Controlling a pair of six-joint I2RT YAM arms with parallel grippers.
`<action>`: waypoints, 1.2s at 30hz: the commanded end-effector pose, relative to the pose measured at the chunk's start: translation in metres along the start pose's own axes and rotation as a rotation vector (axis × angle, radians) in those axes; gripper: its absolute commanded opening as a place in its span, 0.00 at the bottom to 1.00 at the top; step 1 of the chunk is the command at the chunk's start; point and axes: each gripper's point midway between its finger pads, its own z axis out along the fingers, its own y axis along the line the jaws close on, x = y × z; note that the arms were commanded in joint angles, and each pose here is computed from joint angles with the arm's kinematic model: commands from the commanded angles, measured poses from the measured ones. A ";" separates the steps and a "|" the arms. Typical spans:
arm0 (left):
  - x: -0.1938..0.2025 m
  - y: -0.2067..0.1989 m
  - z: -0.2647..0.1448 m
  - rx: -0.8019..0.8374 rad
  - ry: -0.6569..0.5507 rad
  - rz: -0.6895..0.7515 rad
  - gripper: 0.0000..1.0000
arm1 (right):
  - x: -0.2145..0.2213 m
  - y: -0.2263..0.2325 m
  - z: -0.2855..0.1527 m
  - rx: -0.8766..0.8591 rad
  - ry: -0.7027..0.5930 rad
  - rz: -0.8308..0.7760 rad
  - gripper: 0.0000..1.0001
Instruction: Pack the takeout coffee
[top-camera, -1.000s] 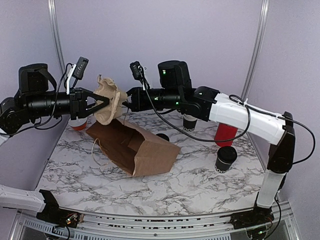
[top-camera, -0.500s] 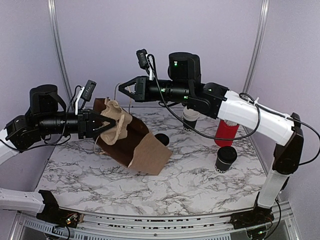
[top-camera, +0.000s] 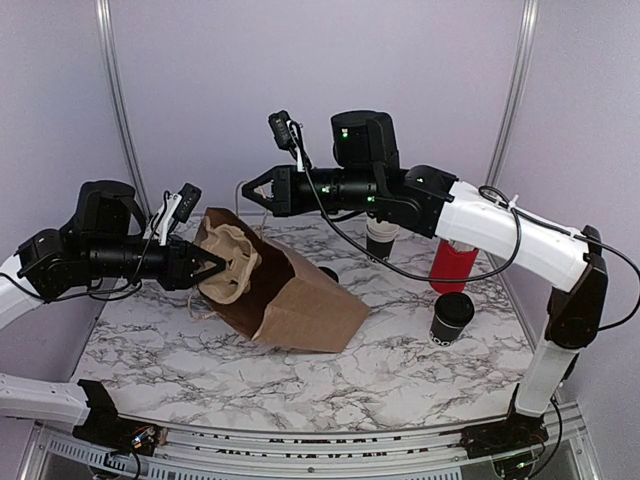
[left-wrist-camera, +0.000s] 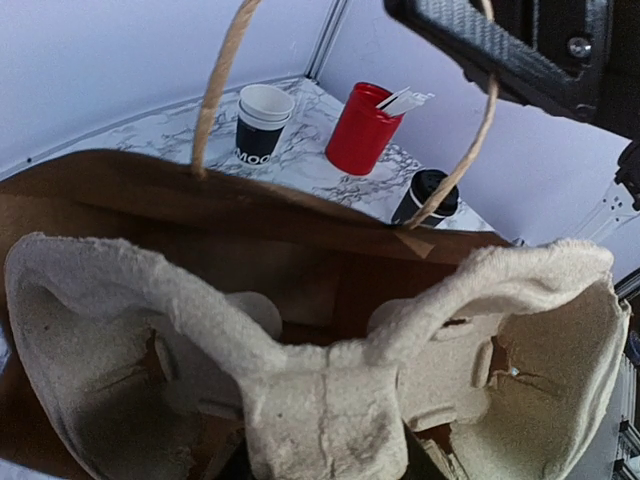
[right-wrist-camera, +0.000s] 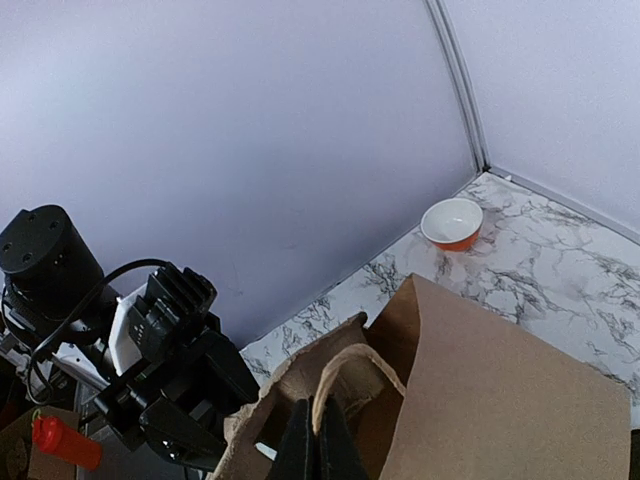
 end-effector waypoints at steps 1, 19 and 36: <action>0.019 0.021 0.006 -0.107 0.093 0.001 0.33 | -0.010 0.014 -0.020 0.012 -0.005 -0.077 0.00; -0.014 -0.015 -0.019 -0.049 0.070 0.089 0.33 | 0.010 0.007 -0.012 0.040 0.081 -0.123 0.00; -0.022 -0.047 0.018 0.199 -0.085 0.062 0.34 | -0.001 0.019 -0.017 -0.019 0.043 -0.087 0.00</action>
